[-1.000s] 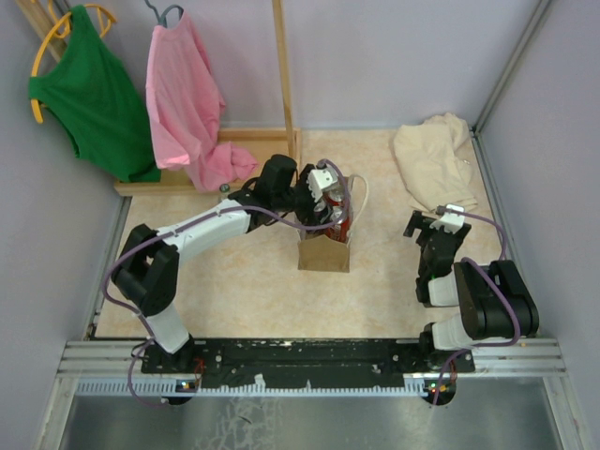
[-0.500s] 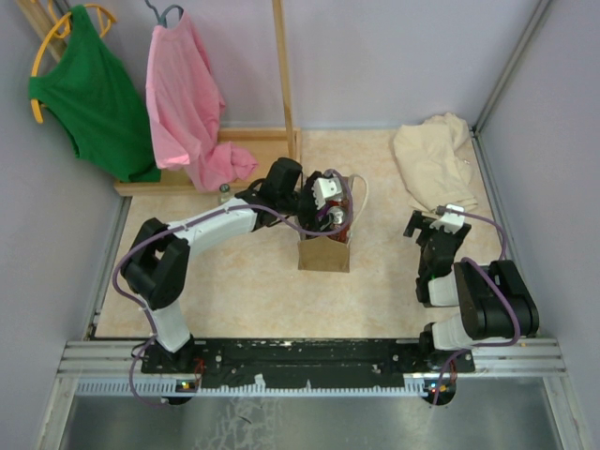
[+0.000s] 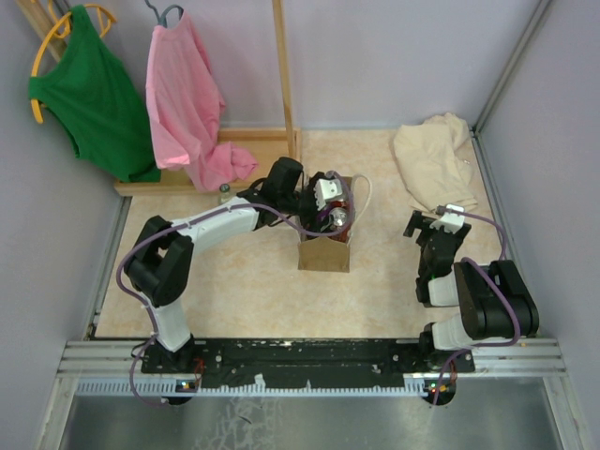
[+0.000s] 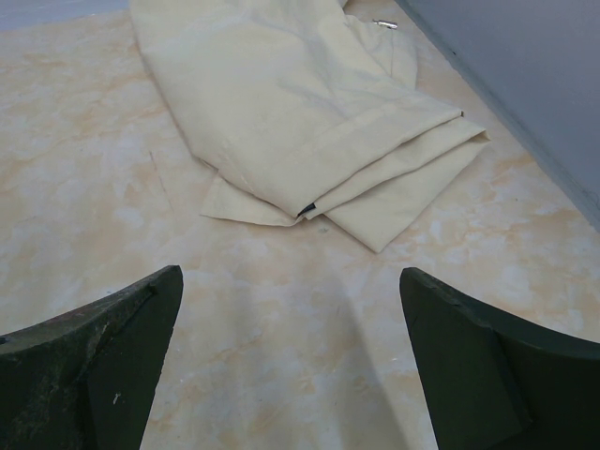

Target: Take the beverage out of the canvas bag

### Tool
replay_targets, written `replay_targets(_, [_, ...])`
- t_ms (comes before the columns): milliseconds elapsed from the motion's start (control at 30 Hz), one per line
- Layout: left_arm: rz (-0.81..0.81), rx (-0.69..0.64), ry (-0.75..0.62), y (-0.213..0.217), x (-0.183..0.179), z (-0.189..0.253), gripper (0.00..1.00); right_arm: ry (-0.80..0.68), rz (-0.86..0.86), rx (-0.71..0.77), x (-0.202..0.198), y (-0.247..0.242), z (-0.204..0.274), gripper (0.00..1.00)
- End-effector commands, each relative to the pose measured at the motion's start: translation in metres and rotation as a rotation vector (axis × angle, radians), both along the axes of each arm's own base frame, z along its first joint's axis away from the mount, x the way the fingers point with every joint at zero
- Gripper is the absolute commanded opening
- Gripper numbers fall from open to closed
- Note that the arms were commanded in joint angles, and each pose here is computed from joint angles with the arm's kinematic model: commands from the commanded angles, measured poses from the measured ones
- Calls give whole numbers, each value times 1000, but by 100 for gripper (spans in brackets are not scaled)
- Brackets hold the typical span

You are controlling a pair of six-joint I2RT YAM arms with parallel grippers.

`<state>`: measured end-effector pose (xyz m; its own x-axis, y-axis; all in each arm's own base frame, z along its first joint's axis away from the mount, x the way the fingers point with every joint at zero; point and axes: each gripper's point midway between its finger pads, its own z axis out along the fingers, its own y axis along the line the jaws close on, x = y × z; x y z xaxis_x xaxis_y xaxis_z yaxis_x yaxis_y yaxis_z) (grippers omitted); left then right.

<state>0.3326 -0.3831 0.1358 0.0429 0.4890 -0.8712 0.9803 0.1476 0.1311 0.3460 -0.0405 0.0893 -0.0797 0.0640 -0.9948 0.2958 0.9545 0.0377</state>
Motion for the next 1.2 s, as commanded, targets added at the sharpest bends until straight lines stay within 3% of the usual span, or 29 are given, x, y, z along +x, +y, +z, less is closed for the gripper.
replay_targets(0, [-49,-21,-4,-8,-7,2,100,-67,-6,3,9,0,19,99])
replay_targets(600, [-46,-99,-137,-2,-19,44,99,-67,-6,3,9,1,19,99])
replay_targets(1167, [-82,-68,-108,-15,-11,19,99,-67,-7,3,9,0,19,99])
